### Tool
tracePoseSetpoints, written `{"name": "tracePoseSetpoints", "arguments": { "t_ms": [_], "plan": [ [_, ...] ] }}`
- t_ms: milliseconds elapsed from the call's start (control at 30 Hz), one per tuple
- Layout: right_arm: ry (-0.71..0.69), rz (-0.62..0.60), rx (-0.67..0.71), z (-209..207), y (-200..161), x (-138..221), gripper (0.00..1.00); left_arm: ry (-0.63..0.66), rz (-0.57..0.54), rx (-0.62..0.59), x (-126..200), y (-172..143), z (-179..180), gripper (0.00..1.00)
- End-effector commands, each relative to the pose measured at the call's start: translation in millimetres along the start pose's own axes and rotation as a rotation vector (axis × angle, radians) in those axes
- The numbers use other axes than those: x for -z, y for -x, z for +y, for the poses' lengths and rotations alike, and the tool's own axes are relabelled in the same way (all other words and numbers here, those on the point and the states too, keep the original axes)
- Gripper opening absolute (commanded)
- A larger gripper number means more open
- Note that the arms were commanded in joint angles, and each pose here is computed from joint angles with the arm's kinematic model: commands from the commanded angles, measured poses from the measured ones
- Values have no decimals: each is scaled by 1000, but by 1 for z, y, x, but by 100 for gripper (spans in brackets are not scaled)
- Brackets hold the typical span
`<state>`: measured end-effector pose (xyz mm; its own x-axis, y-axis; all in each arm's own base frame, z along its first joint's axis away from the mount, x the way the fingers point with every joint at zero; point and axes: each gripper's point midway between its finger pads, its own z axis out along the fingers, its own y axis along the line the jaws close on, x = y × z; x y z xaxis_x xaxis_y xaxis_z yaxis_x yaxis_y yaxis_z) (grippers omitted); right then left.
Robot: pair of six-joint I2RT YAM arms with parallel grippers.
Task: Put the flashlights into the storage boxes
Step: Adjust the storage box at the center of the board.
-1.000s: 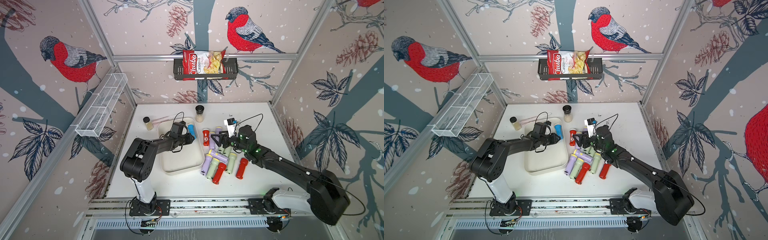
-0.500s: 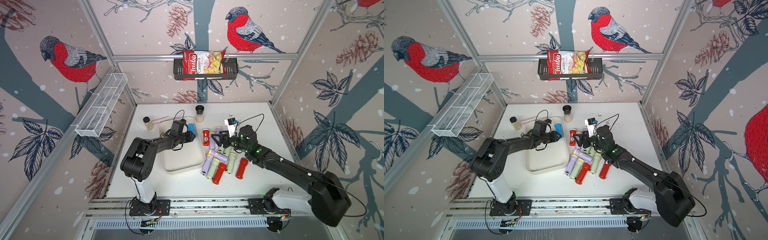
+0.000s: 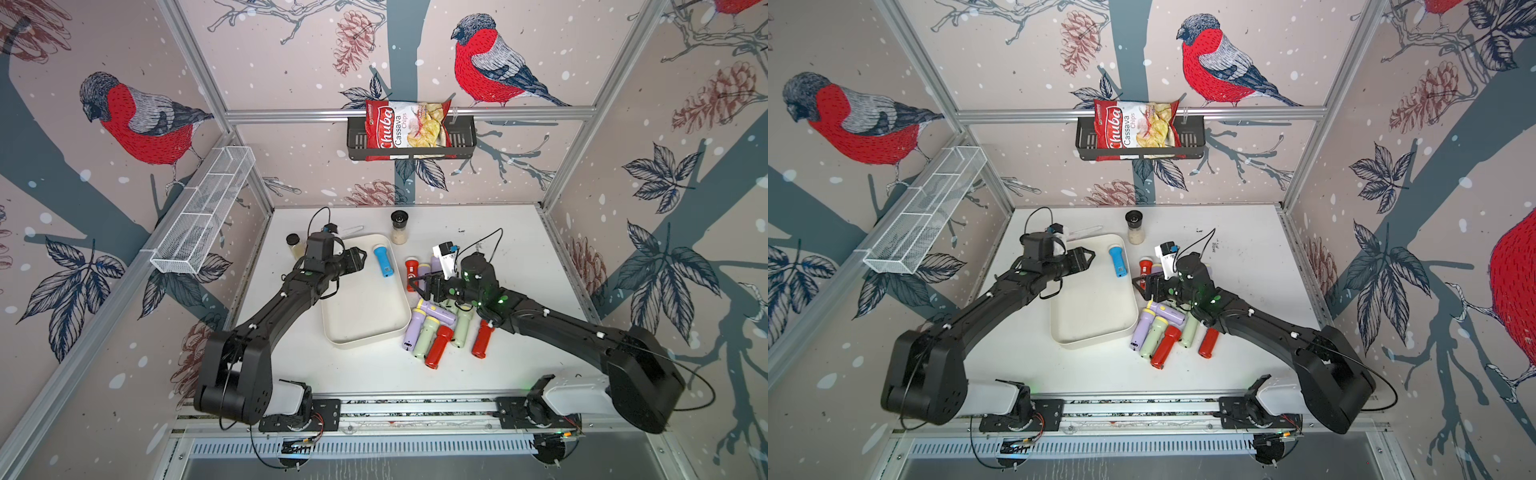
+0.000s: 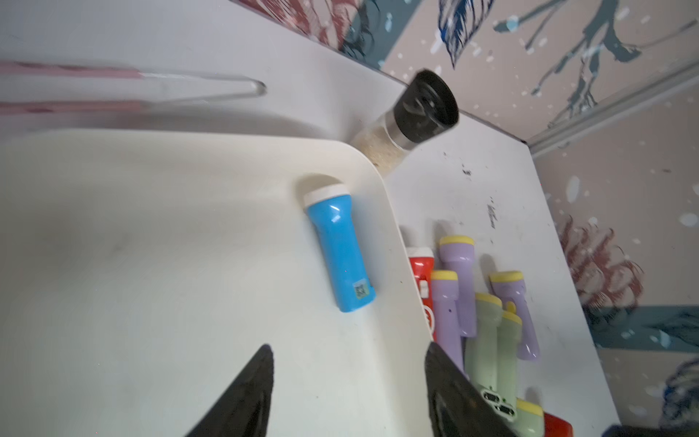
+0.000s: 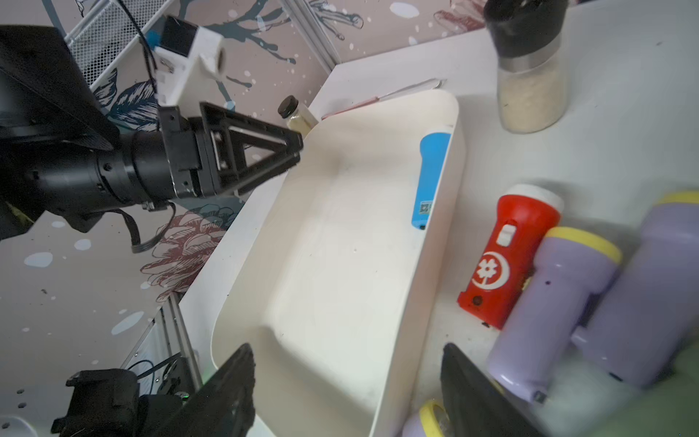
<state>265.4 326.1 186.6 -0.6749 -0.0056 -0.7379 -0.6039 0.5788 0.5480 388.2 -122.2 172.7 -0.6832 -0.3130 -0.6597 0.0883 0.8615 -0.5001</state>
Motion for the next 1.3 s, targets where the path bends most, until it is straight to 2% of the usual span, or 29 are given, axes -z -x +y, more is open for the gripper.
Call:
{"name": "tracePoseSetpoints", "arguments": {
  "t_ms": [0, 200, 333, 467, 633, 867, 1267],
  "plan": [
    [13, 54, -80, 8, -14, -10, 77, 131, 8, 3, 15, -4, 31, 66],
    [19, 126, -140, 15, -38, -27, 77, 269, -48, 96, 35, 4, 77, 67],
    [-46, 179, -201, 3, -52, -38, 77, 298, -72, 126, 32, 3, 87, 67],
    [-44, 203, -213, 3, -60, -41, 77, 346, -59, 126, 26, -2, 99, 67],
    [-19, 211, -240, 8, -64, -44, 77, 341, -20, 124, 14, -5, 102, 68],
    [-14, 242, -254, 11, -71, -50, 77, 439, -7, 98, 10, -8, 122, 68],
    [29, 320, -240, 33, -85, -59, 69, 379, 42, 81, -17, -14, 121, 67]
  ]
}}
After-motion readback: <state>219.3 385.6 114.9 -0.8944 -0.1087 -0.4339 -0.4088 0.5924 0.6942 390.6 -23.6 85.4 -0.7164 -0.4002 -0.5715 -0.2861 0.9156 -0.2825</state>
